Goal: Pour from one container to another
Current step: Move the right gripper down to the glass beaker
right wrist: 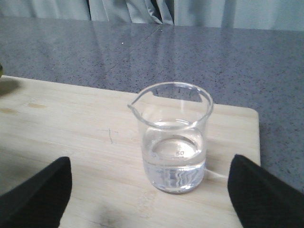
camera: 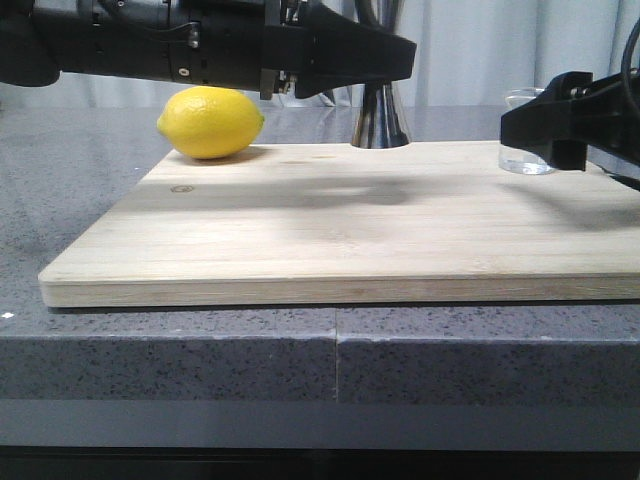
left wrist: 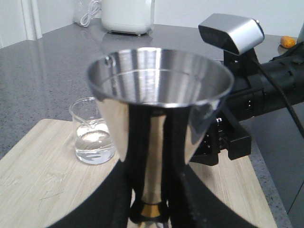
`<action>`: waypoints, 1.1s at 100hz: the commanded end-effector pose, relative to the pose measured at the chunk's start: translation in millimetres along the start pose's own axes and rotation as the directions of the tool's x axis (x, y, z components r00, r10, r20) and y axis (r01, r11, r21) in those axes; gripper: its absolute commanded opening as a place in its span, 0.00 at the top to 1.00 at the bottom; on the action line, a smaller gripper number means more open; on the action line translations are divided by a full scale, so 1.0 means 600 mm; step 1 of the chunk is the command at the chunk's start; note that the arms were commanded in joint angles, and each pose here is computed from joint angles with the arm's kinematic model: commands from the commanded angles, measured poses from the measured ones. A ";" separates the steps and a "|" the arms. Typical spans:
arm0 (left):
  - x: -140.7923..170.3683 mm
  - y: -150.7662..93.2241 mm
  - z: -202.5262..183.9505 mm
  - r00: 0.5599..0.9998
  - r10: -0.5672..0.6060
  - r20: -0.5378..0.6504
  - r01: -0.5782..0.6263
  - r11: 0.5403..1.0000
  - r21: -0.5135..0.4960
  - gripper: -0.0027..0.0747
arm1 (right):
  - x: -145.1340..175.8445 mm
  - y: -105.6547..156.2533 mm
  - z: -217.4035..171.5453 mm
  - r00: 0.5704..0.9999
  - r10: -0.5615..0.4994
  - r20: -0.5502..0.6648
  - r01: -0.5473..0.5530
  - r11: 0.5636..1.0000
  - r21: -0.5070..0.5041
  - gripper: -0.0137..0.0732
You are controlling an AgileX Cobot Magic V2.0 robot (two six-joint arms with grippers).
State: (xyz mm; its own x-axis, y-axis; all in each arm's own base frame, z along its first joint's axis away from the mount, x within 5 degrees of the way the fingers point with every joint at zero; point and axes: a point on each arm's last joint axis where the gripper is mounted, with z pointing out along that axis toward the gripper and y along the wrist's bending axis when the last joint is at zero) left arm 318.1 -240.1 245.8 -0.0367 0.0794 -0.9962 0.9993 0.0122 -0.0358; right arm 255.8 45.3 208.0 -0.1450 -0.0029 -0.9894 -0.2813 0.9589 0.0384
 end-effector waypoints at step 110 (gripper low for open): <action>-0.064 -0.014 -0.009 0.986 0.033 0.164 -0.042 0.998 0.050 0.89 | -0.030 -0.022 0.042 0.966 -0.036 0.257 0.033 0.999 0.015 0.14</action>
State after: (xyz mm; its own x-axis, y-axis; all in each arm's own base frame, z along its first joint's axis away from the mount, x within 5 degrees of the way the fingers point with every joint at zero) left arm 317.9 -240.1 245.7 -0.0360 0.0799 -0.9962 0.9993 0.0100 -0.0353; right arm 280.0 40.5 198.3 -0.0369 0.0193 -0.9991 -0.2630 0.9644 0.0284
